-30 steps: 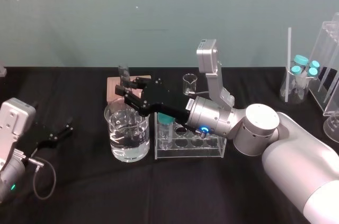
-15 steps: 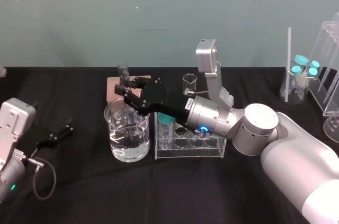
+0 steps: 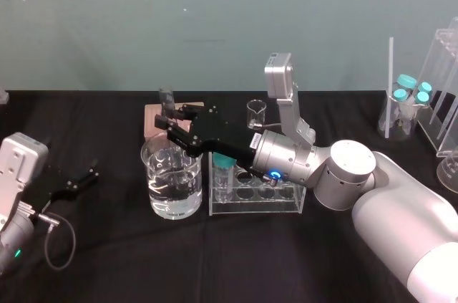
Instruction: Hold the test tube with one hand and immerse one end into the beaker, then return it to the test tube rack.
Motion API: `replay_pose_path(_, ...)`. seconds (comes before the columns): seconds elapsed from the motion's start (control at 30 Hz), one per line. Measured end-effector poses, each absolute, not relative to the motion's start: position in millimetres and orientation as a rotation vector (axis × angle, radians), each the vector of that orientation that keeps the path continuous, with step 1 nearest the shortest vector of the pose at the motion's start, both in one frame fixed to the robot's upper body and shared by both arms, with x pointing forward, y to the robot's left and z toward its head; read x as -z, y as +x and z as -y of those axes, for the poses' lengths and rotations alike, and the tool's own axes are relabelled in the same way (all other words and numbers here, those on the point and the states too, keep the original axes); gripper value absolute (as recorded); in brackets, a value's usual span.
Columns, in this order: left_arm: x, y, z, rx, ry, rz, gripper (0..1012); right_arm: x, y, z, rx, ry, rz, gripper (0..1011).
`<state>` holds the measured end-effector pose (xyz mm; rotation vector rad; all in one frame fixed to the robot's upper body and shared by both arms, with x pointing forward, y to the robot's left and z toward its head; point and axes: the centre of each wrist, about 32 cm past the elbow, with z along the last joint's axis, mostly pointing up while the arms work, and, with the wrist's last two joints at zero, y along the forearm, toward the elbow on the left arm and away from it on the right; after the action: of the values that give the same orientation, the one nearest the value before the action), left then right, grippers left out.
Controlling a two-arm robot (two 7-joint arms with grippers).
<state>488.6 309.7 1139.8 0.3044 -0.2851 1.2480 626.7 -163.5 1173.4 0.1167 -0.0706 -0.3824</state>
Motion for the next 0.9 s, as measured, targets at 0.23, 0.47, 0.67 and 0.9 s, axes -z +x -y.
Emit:
replay_pose_path(0.23,-1139.8,488.6,-309.7,-1.248,0.304,0.285,1000,-1173.5,626.7,163.7,0.381,0.116,0.071,241)
replay_pose_path(0.47,-1139.8,488.6,-309.7,-1.248,0.304,0.285,1000,-1172.9,626.2,163.8,0.381,0.115,0.068,241)
replay_pose_path(0.67,-1139.8,488.6,-309.6,-1.248,0.304,0.285,1000,-1172.8,626.2,163.8,0.379,0.114,0.067,241)
replay_pose_path(0.9,-1139.8,488.6,-309.7,-1.248,0.304,0.285,1000,-1172.6,626.0,163.8,0.379,0.114,0.066,241)
